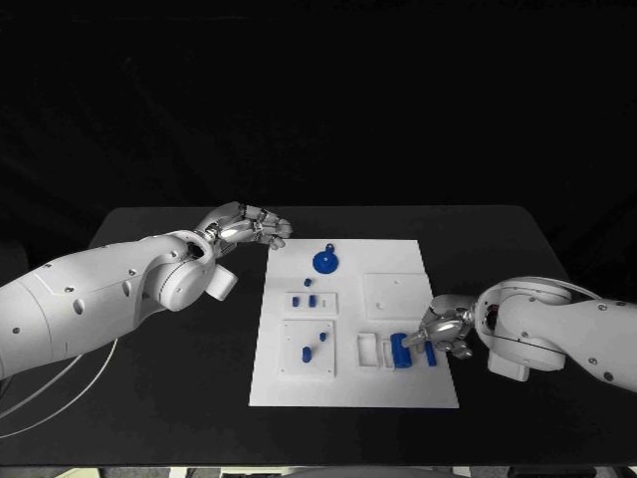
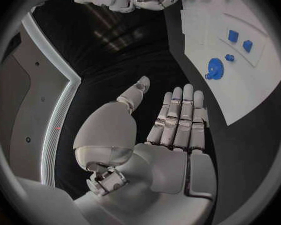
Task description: Assemble the parts on the task board
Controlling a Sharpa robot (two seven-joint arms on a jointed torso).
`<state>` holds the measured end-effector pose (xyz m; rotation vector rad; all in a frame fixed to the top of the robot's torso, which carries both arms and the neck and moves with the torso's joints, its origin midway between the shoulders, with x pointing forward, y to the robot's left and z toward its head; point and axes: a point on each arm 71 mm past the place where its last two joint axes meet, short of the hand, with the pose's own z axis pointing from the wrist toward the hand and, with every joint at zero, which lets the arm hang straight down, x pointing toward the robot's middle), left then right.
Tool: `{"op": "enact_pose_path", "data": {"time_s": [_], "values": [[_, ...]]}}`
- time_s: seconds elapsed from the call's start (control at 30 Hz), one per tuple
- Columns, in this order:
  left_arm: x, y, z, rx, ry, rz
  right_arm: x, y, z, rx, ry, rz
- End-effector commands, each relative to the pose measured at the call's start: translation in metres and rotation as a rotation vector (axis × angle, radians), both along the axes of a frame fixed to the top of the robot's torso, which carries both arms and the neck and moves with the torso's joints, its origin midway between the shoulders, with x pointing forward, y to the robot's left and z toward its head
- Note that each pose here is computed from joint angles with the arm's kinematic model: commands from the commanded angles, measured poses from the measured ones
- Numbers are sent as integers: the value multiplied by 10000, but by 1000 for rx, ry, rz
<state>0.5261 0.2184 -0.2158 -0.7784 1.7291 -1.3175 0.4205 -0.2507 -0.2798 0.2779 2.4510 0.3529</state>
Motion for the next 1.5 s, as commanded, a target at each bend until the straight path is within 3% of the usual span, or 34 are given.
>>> {"op": "enact_pose_path", "data": {"time_s": [0.03,0.43,0.8,1.5], "values": [[-8,-21,9,-15,0,-15,6,-9,-42,-32,-15,-6],[-10,-19,10,-18,0,-14,-34,135,-186,-8,9,-12],[-12,-23,11,-22,1,-19,-42,216,-265,-27,-6,-6],[-9,-21,10,-22,2,-17,-28,210,-256,-44,-45,-7]]}}
